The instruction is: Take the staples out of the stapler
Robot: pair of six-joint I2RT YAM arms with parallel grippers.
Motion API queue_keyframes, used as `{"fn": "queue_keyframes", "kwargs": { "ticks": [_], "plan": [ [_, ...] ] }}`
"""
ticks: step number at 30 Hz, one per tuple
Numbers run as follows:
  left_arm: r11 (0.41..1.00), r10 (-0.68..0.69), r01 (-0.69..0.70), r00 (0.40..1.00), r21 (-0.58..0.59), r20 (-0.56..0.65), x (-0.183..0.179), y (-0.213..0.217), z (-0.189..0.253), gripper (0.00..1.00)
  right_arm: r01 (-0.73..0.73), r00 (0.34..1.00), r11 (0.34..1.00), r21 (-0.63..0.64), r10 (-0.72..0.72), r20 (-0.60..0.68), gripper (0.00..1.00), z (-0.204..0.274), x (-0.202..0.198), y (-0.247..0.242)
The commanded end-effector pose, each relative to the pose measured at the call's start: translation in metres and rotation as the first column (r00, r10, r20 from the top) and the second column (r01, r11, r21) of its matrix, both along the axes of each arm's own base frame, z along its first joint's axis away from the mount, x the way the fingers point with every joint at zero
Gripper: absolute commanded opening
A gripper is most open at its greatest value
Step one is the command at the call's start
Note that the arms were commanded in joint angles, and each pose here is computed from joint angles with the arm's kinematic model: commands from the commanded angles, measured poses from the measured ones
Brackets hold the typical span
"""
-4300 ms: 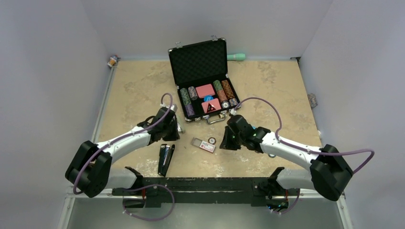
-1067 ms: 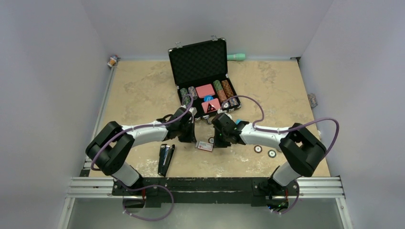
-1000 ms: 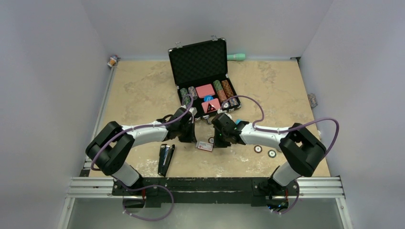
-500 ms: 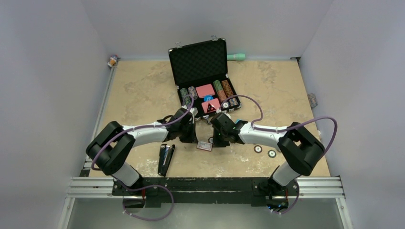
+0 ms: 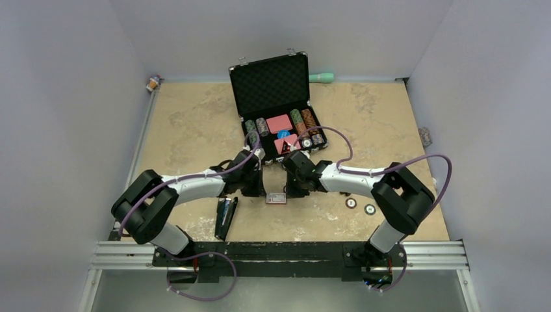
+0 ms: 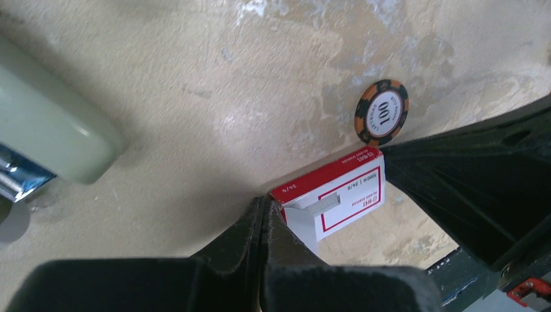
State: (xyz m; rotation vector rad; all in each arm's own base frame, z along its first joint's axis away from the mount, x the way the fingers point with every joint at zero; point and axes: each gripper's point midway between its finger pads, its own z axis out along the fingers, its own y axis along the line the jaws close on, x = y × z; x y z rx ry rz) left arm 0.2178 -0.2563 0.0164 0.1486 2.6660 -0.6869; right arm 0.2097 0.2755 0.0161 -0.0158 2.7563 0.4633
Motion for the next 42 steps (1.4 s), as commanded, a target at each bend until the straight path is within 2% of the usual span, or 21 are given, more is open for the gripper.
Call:
{"fn": "queue_keyframes", "kwargs": {
  "ticks": [1, 12, 15, 17, 21, 26, 32, 34, 35, 39, 40, 42],
  "plan": [
    [0.997, 0.025, -0.021, 0.999, 0.079, -0.042, -0.021, 0.023, -0.012, 0.00, -0.019, 0.999, 1.000, -0.012, 0.020, 0.044, 0.00, 0.000, 0.013, 0.011],
    [0.983, 0.084, -0.084, 0.996, 0.161, 0.009, -0.019, 0.047, -0.002, 0.00, -0.054, 0.996, 0.998, 0.018, 0.052, 0.078, 0.00, 0.018, 0.016, 0.022],
    [0.974, 0.111, -0.117, 0.993, 0.192, 0.044, -0.016, 0.057, 0.006, 0.01, -0.045, 0.993, 0.999, 0.016, 0.043, 0.109, 0.05, 0.030, 0.017, 0.017],
    [0.973, 0.116, -0.127, 0.991, 0.193, 0.067, -0.015, 0.061, 0.012, 0.14, -0.035, 0.991, 0.999, 0.008, 0.033, 0.132, 0.13, 0.041, 0.019, 0.012],
    [0.972, 0.121, -0.139, 0.987, 0.188, 0.106, -0.014, 0.066, 0.030, 0.40, -0.018, 0.983, 1.000, -0.004, 0.018, 0.182, 0.40, 0.061, 0.024, 0.004],
    [0.973, 0.119, -0.146, 0.981, 0.177, 0.155, -0.015, 0.074, 0.058, 0.59, -0.024, 0.967, 0.999, 0.044, 0.012, 0.255, 0.66, 0.095, 0.029, 0.006],
    [0.979, 0.118, -0.153, 0.964, 0.134, 0.238, -0.024, 0.089, 0.099, 0.79, -0.063, 0.926, 0.991, 0.116, 0.015, 0.378, 0.83, 0.150, 0.038, 0.015],
    [0.982, 0.128, -0.162, 0.951, 0.100, 0.281, -0.027, 0.095, 0.117, 0.95, -0.074, 0.903, 0.988, 0.138, 0.008, 0.430, 0.85, 0.170, 0.041, 0.018],
    [0.982, 0.133, -0.166, 0.945, 0.088, 0.300, -0.029, 0.099, 0.125, 0.99, -0.082, 0.886, 0.984, 0.157, 0.000, 0.463, 0.86, 0.183, 0.043, 0.021],
    [0.979, 0.160, -0.198, 0.902, 0.055, 0.400, -0.032, 0.118, 0.164, 1.00, -0.097, 0.800, 0.962, 0.257, -0.078, 0.595, 0.89, 0.242, 0.043, 0.021],
    [0.974, 0.176, -0.219, 0.888, 0.056, 0.425, -0.032, 0.125, 0.172, 1.00, -0.039, 0.776, 0.958, 0.285, -0.150, 0.613, 0.96, 0.256, 0.047, 0.013],
    [0.969, 0.199, -0.244, 0.859, 0.036, 0.471, -0.030, 0.132, 0.188, 1.00, 0.041, 0.707, 0.931, 0.364, -0.285, 0.648, 0.99, 0.288, 0.050, -0.007]
  ]
}}
